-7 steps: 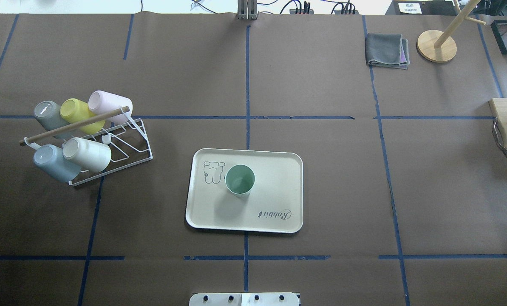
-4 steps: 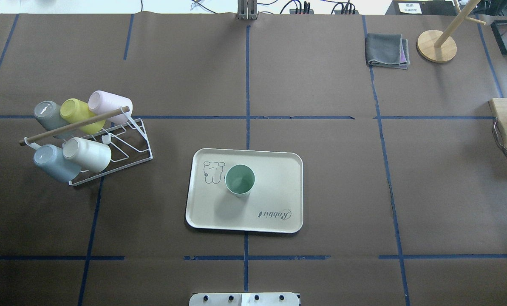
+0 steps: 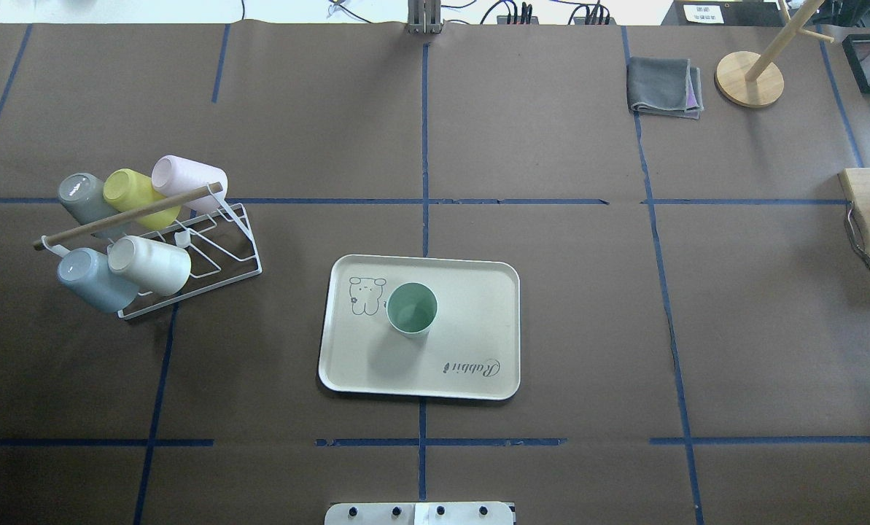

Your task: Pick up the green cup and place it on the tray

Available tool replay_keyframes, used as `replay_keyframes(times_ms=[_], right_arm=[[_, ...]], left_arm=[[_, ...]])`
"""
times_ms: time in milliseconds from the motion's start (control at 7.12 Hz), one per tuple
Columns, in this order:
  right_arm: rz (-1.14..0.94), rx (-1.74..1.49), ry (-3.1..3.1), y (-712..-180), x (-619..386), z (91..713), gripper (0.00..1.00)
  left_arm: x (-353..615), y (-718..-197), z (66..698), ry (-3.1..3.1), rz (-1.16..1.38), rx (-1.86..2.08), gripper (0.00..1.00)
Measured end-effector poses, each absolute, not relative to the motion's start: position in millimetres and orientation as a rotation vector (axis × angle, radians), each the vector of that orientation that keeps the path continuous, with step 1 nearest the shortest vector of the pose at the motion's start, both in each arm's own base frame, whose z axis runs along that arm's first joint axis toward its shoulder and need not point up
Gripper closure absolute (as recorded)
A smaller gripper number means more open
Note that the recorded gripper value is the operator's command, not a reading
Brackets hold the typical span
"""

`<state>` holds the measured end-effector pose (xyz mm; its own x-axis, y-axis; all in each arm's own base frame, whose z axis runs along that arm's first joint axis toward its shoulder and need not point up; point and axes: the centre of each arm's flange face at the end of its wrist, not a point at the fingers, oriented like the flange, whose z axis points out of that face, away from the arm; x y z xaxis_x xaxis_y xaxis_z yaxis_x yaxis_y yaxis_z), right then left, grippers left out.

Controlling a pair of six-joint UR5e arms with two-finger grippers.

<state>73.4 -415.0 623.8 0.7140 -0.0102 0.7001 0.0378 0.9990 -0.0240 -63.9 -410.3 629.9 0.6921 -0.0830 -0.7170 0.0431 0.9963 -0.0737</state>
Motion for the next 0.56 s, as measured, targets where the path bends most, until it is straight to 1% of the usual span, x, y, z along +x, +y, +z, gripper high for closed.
replay_keyframes(times_ms=[562], right_arm=[[-0.029, -0.032, -0.774, -416.0, 73.3, 621.5, 0.0]], left_arm=[[-55.6, -415.1, 621.7, 0.808, -0.043, -0.043, 0.0]])
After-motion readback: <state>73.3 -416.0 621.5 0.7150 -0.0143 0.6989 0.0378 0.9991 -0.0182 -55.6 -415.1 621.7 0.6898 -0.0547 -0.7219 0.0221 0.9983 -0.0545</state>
